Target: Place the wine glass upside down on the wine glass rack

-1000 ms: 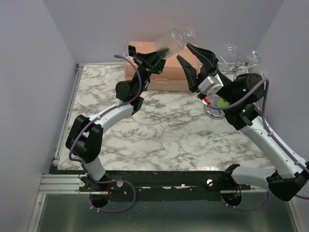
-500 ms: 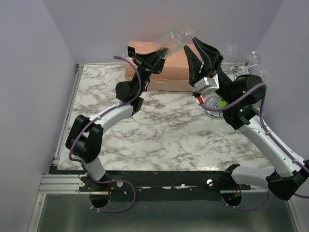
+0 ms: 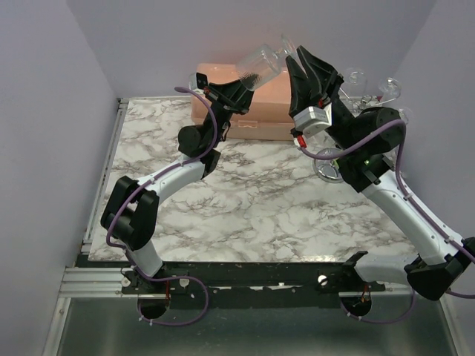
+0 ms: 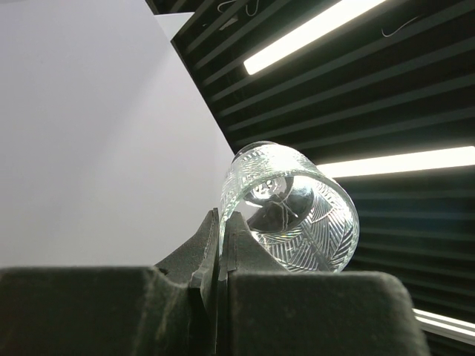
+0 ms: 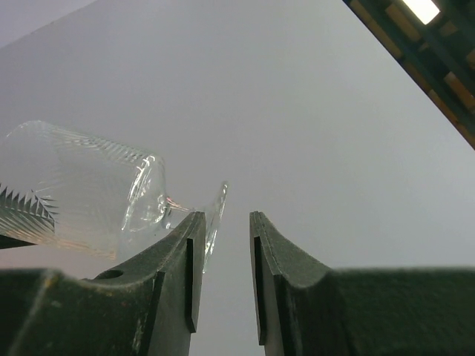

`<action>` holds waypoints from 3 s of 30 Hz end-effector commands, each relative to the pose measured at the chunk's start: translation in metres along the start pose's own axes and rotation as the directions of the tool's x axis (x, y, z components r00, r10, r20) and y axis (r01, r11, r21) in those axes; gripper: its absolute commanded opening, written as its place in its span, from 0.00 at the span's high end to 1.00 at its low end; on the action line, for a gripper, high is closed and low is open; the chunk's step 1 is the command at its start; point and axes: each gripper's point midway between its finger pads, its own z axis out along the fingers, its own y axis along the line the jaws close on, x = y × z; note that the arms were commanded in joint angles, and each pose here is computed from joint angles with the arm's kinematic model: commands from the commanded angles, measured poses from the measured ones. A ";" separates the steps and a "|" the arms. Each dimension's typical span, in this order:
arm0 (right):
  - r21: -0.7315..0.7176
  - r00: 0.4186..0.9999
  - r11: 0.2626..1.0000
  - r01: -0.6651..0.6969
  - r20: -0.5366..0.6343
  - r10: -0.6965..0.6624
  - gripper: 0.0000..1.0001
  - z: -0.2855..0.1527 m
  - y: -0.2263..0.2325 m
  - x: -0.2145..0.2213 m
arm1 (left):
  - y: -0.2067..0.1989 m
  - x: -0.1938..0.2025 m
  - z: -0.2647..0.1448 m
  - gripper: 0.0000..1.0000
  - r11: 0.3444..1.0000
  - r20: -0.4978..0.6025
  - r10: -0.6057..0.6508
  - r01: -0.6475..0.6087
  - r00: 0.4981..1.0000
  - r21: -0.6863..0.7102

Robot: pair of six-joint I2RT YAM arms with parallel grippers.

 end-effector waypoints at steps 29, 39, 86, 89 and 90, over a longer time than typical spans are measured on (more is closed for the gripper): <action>-0.031 0.988 0.997 -0.076 -0.139 0.071 0.71 0.007 -0.012 0.017 | -0.063 0.022 0.003 1.00 0.984 -0.076 0.006 0.008 0.997 0.180; -0.064 0.981 0.990 -0.128 -0.153 0.117 0.89 0.007 -0.007 0.017 | -0.062 0.023 0.002 1.00 0.984 -0.081 0.008 0.007 0.997 0.180; -0.079 0.918 0.985 -0.152 -0.380 0.111 1.00 0.008 -0.009 0.056 | -0.004 -0.001 -0.093 0.33 0.987 0.001 0.055 -0.055 0.998 -0.148; -0.106 0.880 0.983 -0.151 -0.468 0.084 1.00 -0.005 -0.002 0.070 | -0.001 -0.011 -0.118 0.32 0.969 0.016 0.123 -0.116 0.992 -0.219; -0.118 0.867 0.981 -0.154 -0.493 0.076 1.00 -0.010 0.001 0.074 | -0.004 -0.013 -0.125 0.32 0.961 0.014 0.153 -0.146 0.988 -0.235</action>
